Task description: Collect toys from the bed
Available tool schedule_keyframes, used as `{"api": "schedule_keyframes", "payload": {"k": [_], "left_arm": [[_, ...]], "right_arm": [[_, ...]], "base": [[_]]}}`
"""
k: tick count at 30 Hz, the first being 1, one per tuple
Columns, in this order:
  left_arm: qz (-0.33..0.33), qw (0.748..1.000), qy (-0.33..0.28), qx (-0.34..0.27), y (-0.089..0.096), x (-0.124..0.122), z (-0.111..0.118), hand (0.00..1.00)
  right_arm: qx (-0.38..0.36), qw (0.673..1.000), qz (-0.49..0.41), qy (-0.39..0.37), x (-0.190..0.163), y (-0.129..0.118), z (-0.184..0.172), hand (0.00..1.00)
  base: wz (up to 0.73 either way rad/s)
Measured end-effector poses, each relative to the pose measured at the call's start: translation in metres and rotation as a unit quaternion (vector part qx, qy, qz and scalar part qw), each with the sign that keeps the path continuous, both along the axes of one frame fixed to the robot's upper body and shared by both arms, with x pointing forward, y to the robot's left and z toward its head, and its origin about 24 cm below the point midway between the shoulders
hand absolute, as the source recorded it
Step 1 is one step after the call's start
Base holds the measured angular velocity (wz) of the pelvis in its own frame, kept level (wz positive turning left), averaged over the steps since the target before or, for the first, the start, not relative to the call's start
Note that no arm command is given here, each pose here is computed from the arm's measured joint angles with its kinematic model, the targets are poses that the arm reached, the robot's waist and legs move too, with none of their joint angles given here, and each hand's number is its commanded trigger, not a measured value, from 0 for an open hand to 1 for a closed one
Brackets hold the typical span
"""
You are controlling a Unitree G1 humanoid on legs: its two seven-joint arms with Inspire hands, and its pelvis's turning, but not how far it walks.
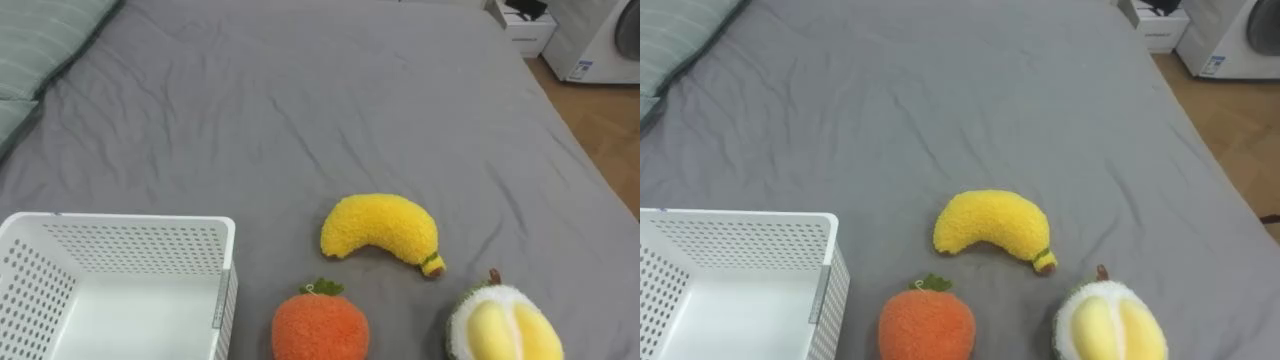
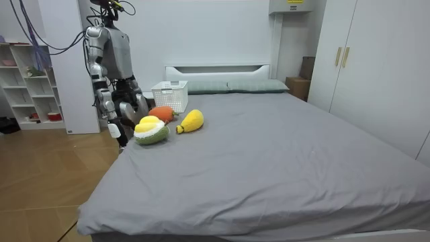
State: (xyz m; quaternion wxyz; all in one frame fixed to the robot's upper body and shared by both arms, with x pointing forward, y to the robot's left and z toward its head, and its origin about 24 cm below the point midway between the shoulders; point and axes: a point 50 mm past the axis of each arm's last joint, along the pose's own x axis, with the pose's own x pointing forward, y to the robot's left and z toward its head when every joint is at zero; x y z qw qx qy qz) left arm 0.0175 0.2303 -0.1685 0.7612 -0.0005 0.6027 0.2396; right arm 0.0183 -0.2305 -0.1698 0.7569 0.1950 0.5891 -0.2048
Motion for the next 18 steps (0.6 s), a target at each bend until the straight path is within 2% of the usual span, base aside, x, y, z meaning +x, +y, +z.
{"api": "schedule_keyframes", "payload": {"k": [10,18], "left_arm": [[-0.033,0.999,0.016,0.027,0.0011,-0.0021,0.0006,0.00],[-0.030,0.999,0.023,0.032,0.0023,-0.0051,0.0005,0.00]], "right_arm": [[0.004,1.000,0.005,0.008,-0.0025,0.0020,-0.0010,0.00],[0.009,1.000,-0.021,0.020,-0.0083,0.0032,-0.0025,0.00]], "base": [[0.00],[0.00]]}}
